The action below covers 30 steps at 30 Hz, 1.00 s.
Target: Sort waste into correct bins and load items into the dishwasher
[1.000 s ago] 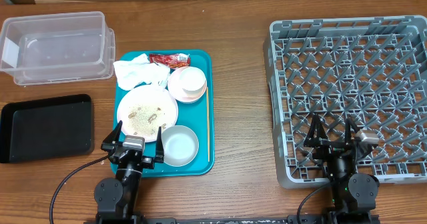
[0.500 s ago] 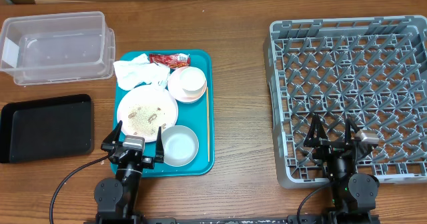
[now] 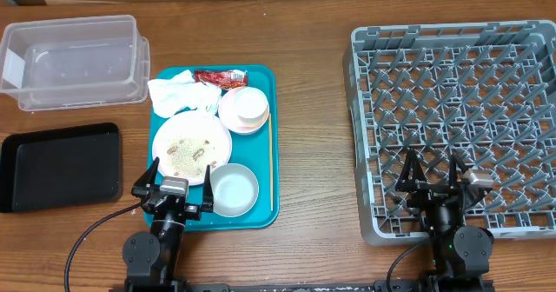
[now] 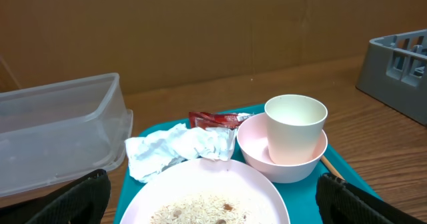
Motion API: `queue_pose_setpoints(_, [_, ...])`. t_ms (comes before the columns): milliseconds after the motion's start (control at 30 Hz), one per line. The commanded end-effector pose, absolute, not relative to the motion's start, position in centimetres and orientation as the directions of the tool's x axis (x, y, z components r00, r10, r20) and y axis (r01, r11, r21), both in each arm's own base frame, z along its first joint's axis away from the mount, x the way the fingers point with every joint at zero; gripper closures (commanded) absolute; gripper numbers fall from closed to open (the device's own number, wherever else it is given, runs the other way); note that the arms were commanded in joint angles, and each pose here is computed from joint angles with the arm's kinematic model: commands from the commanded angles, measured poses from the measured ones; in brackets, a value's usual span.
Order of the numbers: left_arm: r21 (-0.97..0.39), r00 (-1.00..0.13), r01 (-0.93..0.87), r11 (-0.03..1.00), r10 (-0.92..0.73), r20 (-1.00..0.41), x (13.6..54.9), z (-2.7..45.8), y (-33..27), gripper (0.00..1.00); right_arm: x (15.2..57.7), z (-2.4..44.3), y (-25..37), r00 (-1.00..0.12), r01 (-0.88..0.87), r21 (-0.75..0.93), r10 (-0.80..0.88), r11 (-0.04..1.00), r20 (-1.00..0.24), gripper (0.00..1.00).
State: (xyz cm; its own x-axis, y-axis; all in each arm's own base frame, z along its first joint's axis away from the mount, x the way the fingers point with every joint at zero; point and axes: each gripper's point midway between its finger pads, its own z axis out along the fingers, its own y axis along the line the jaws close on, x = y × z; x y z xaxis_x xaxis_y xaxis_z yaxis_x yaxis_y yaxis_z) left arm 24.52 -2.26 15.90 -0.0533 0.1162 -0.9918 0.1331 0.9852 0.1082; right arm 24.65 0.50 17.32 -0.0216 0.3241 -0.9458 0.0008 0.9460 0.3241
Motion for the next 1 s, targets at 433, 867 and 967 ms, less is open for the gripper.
queue_pose_setpoints(433, [0.126,-0.051,0.126,0.984,0.134,-0.99,24.5,15.8,-2.1,0.0,24.6,17.2,0.5,-0.017,0.0,0.321,0.321,0.947,-0.947,0.0])
queue_pose_setpoints(867, [-0.479,-0.351,0.643,0.598,-0.326,-0.878,19.2,17.5,-12.7,0.0,24.6,17.2,0.5,-0.017,0.0,0.321,0.321,0.947,-0.947,0.0])
queue_pose_setpoints(967, [-0.408,-0.262,0.747,0.525,-0.331,-0.907,17.9,20.7,-13.6,0.0,24.6,17.2,0.5,-0.017,0.0,0.321,0.321,0.947,-0.947,0.0])
